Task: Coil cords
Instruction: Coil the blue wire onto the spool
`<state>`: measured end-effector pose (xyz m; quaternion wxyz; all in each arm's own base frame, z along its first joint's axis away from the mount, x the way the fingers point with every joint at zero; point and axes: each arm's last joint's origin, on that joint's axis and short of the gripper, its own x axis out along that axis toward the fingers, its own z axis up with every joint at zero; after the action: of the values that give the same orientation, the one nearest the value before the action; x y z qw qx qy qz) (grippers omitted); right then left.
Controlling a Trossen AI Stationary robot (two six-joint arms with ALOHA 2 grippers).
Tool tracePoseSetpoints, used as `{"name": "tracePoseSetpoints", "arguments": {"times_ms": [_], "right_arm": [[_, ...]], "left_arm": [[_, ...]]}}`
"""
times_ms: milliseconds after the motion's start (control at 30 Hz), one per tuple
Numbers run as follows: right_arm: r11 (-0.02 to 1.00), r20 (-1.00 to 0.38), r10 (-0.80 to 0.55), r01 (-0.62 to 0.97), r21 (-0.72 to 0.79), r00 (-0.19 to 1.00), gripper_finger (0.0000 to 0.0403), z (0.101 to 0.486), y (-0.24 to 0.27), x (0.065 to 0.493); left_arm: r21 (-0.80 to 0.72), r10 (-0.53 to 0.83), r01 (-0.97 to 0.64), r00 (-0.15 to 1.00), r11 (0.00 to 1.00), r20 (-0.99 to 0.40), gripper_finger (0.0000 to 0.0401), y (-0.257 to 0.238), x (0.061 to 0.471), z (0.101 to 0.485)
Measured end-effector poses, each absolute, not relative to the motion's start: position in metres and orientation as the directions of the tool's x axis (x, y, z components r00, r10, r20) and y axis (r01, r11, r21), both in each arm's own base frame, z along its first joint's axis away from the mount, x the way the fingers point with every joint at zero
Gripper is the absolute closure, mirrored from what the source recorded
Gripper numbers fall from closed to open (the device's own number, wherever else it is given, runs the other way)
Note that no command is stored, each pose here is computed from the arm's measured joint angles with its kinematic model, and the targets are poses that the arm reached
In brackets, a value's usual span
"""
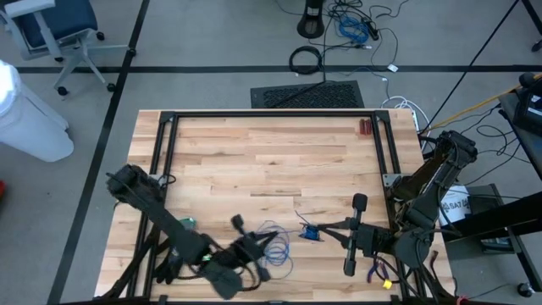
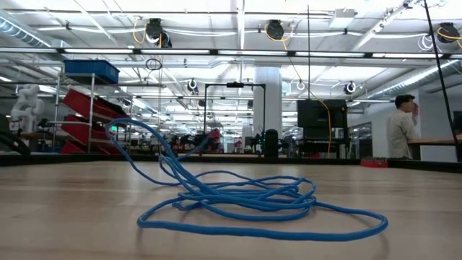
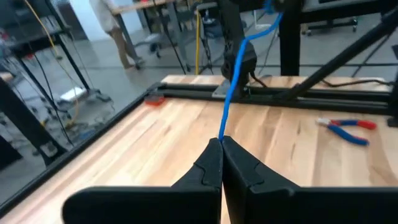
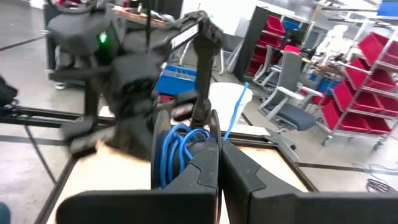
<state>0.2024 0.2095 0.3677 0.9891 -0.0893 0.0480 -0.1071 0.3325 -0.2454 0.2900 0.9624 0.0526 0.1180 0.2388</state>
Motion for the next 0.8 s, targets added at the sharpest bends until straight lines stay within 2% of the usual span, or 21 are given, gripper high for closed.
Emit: {"name": "tracePoseSetpoints", "arguments": {"times_ms": [133,333,800], "right_arm": [[0.972,-0.088,-0.179,0.162,-0.172,0.980,0.0403,0.367,0.211,0.203],[0.965,-0.105,-0.186,0.161,-0.207,0.977,0.0403,0.364,0.209,0.204],[0.915,-0.170,-0.253,0.179,-0.362,0.952,0.0403,0.339,0.204,0.233]], "left_arm": [[0.151,0.465,-0.440,0.848,0.885,-0.253,0.0399,-0.244,0.309,0.297],[0.130,0.434,-0.415,0.868,0.901,-0.241,0.0399,-0.252,0.295,0.307],[0.093,0.333,-0.324,0.936,0.942,-0.117,0.0400,-0.270,0.286,0.342]]}}
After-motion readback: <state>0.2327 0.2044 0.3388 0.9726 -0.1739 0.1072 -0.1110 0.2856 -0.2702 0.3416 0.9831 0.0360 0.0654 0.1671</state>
